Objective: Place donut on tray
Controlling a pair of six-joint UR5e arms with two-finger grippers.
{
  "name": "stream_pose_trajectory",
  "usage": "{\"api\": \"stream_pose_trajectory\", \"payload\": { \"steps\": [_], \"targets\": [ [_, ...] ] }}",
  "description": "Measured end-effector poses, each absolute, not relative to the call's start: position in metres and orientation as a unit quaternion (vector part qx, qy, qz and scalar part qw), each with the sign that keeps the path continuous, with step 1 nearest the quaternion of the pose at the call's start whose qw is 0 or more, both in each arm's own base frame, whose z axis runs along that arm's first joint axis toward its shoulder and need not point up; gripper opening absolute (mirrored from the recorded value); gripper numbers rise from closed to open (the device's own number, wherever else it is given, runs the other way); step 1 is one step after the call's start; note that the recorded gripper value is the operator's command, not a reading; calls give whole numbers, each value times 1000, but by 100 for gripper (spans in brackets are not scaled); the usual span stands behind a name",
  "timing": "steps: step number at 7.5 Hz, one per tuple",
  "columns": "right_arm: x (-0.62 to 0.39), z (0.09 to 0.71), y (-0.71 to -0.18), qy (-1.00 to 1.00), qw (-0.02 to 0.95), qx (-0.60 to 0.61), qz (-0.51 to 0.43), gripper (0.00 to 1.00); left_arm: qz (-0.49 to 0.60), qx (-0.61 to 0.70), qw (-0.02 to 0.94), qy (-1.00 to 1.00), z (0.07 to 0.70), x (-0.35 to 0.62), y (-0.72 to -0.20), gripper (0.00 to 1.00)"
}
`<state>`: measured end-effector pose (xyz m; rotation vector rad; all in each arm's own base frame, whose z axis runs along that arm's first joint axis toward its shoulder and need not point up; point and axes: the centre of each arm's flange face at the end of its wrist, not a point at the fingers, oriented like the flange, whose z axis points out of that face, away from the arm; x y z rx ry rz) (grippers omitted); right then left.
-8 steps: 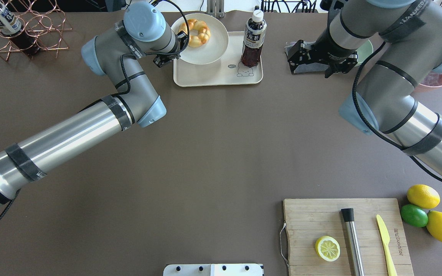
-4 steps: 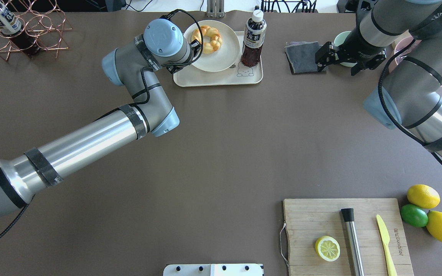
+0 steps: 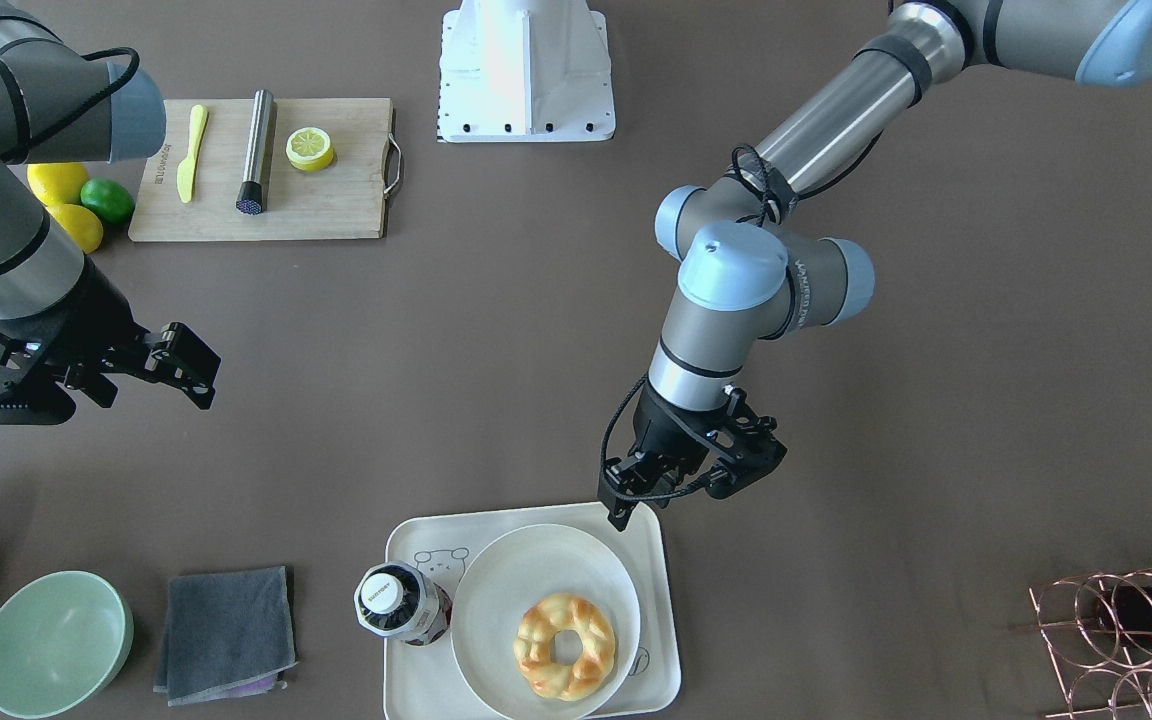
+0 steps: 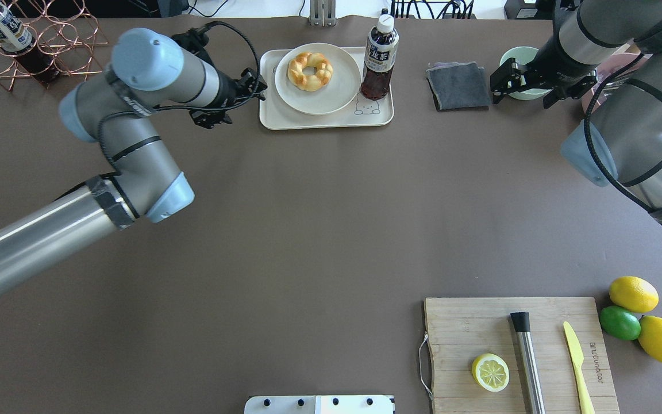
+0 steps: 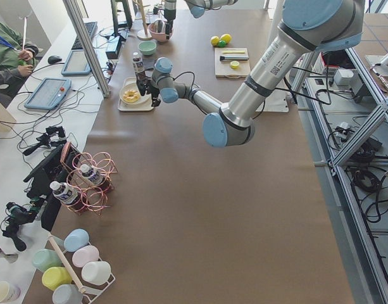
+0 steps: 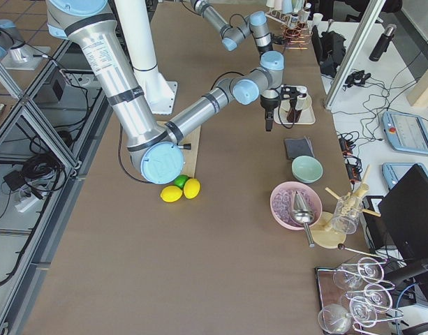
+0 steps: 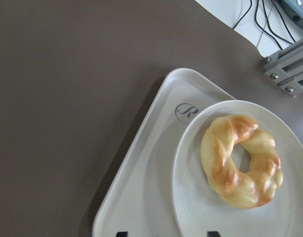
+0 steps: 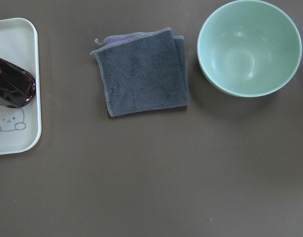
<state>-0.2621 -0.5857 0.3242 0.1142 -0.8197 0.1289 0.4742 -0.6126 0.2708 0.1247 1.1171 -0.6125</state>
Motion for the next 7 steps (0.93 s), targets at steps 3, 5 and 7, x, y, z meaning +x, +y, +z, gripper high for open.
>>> {"api": "stream_pose_trajectory", "payload": {
  "steps": [3, 5, 7],
  "targets": [
    [-197, 380, -607, -382, 922, 56, 30, 100, -189, 54, 846, 496, 328, 311, -546, 99],
    [-114, 452, -617, -356, 932, 63, -6, 100, -97, 93, 894, 428, 400, 212, -508, 99],
    [-32, 511, -612, -327, 942, 59, -49, 100, 9, 118, 917, 381, 490, 106, -509, 99]
  ]
}}
